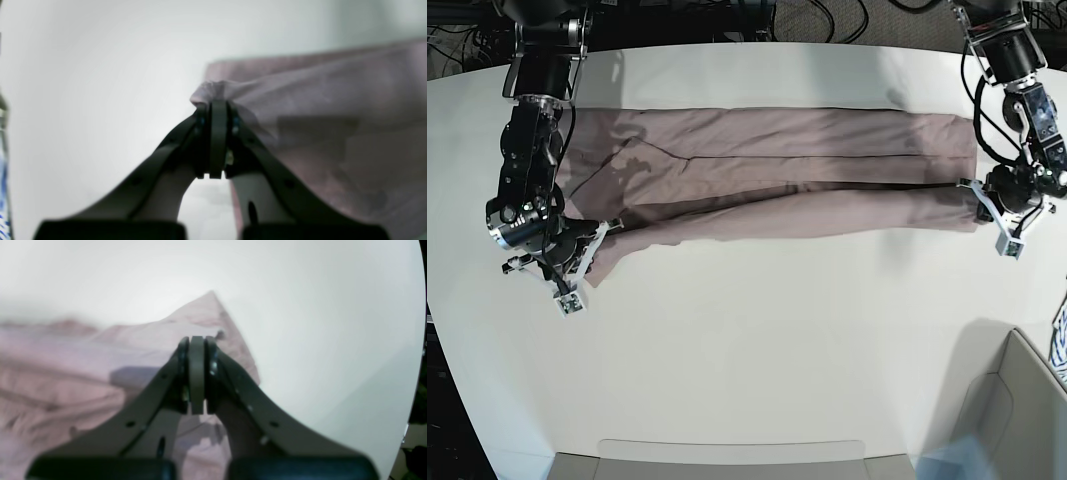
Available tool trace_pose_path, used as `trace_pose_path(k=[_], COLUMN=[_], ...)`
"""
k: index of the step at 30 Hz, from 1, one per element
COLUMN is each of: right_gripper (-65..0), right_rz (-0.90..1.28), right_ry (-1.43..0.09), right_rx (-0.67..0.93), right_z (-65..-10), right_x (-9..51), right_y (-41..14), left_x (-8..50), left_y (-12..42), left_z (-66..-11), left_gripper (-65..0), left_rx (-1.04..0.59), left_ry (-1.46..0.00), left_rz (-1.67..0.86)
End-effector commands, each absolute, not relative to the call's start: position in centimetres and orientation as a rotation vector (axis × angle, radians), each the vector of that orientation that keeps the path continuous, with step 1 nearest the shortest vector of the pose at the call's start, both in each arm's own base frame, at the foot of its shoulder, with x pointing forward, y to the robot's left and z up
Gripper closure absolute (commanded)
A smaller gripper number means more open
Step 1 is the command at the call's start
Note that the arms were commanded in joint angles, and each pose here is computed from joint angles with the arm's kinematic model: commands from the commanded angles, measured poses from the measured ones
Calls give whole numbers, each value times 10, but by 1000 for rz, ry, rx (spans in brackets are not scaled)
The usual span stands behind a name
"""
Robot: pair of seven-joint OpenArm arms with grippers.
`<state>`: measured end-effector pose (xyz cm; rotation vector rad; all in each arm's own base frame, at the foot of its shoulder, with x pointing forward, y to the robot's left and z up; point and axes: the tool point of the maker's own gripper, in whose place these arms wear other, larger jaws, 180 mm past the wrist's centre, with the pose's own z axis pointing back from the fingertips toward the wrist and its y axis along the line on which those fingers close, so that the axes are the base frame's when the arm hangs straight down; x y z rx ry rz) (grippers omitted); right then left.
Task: Fold the T-shirt properly
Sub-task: 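Lay the folded hem down and open both grippers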
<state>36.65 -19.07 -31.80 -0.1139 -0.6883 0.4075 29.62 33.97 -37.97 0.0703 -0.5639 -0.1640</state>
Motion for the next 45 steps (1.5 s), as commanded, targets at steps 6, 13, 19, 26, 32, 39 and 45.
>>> trace_pose_path(k=[6, 13, 19, 26, 32, 39, 45], right_gripper=[0, 0, 0, 0, 0, 0, -13], right_rz=[360, 367, 376, 397, 400, 409, 410], right_ry=[-735, -686, -625, -578, -537, -486, -490], right_rx=[-179, -206, -203, -214, -208, -190, -190], right_z=[-292, -298, -316, -326, -337, -351, -351], right_x=[350, 323, 300, 278, 264, 246, 248], right_y=[-213, -216, -217, -220, -221, -218, -217], left_x=[299, 292, 277, 267, 263, 255, 249], left_y=[344, 342, 343, 344, 343, 343, 342], left_z=[-368, -364, -374, -381, -384, -390, -394], left_gripper=[0, 0, 0, 0, 0, 0, -40], left_rx=[95, 119, 117, 115, 113, 111, 111], left_ry=[-588, -590, -553, -527, -519, -496, -455], left_rz=[-170, -196, -197, -197, -195, -196, -204])
